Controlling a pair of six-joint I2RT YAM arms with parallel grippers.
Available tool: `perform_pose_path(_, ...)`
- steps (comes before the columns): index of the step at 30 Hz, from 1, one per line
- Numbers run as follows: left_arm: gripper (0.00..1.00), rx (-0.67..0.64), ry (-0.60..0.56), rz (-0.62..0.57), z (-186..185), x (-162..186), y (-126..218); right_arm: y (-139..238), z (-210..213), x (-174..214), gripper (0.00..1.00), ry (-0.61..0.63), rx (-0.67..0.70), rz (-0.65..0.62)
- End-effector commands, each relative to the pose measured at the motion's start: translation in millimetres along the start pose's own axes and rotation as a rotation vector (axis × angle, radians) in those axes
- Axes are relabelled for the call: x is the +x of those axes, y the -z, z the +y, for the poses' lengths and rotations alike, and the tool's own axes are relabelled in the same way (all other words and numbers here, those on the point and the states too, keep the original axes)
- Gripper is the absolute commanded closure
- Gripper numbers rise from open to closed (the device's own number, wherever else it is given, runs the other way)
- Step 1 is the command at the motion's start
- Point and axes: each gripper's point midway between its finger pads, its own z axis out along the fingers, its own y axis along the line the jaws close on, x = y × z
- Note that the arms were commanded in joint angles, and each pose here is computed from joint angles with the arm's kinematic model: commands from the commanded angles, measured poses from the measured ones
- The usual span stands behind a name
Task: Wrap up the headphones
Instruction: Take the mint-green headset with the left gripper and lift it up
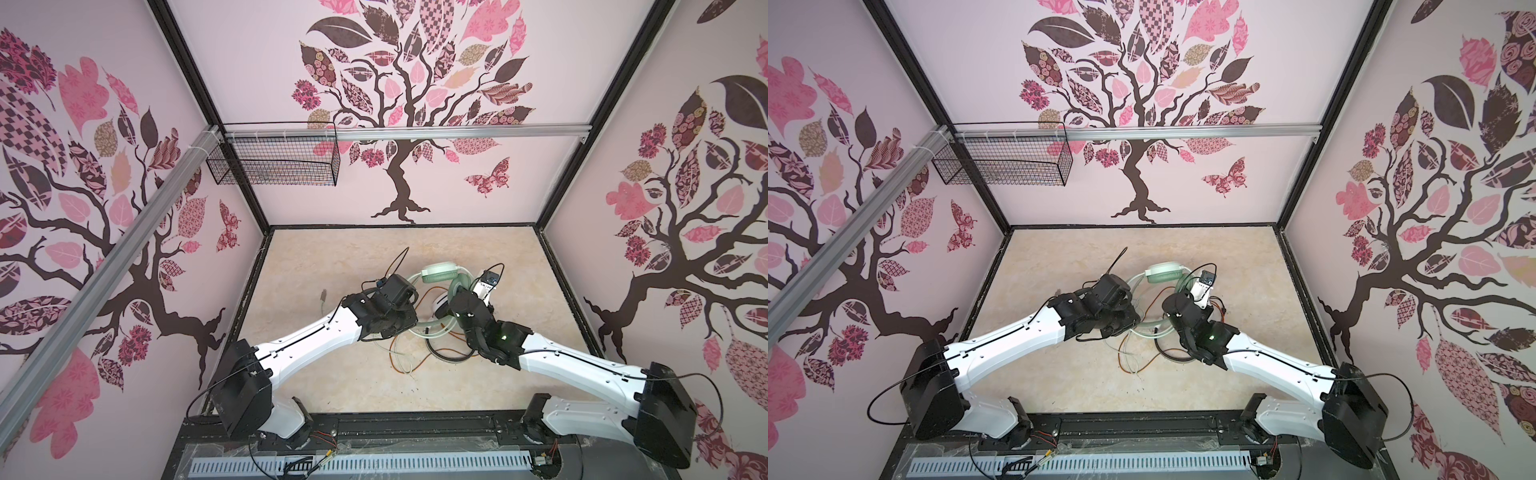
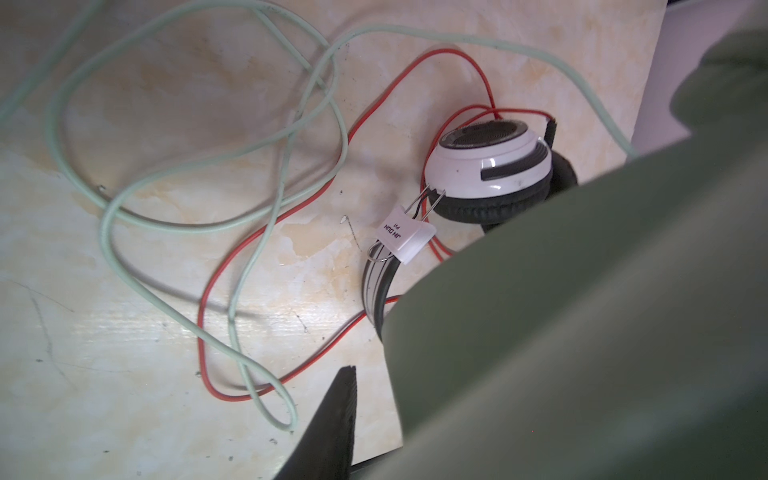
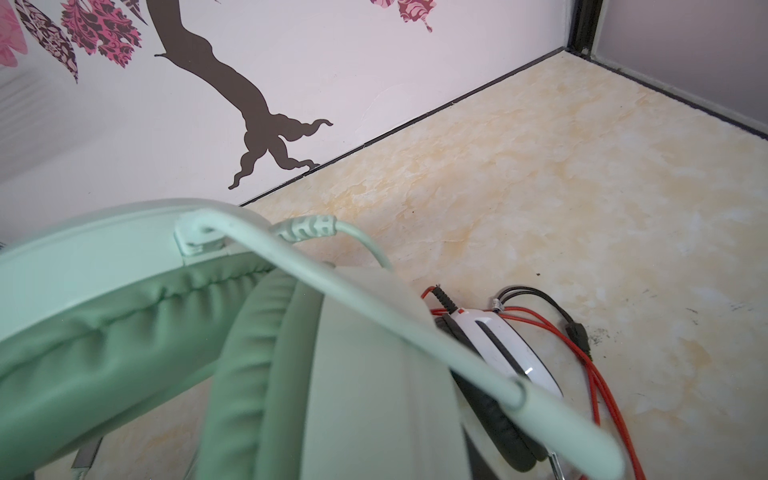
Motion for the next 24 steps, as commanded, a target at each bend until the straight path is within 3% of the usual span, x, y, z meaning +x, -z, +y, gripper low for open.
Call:
perform_pose_path(1, 0.84, -0.031, -0.012, -0.002, 8.4, 1.5, 3.8, 12.8, 12.1, -29.2, 0.67, -0.11, -0.063, -0.061)
perform_pose_path(3, 1.0, -0.023, -0.018, 0.002, 7.4, 1.9, 3.1, 14.0, 15.7, -27.4, 0.6, -0.088, -0.095, -0.056)
perform_pose_path(7, 1.0, -0.021, -0.065, -0.002, 8.7, 0.4, 6.8, 21.7, 28.4, -27.4, 0.45, -0.002, -0.207, -0.05)
perform_pose_path(9, 1.0, -0.025, -0.097, -0.017, 13.8, -5.7, 12.5, 31.8, 37.3, -27.8, 0.35, 0.097, -0.285, -0.03)
perform_pose_path(12, 1.0, 0.003, -0.095, -0.022, 27.2, -18.8, 19.8, 54.9, 51.2, -33.0, 0.26, 0.232, -0.417, 0.012)
perform_pose_path(15, 1.0, 0.023, -0.06, -0.049, 47.2, -34.8, 31.9, 78.9, 48.8, -47.6, 0.23, 0.254, -0.485, 0.006)
perform_pose_path(20, 1.0, 0.015, -0.071, -0.103, 70.7, -52.1, 63.1, 102.0, 16.0, -80.3, 0.26, 0.219, -0.433, -0.035)
perform_pose_path(24, 1.0, 0.051, -0.145, -0.143, 68.9, -54.5, 101.1, 96.2, 6.1, -72.8, 0.25, 0.213, -0.442, 0.074)
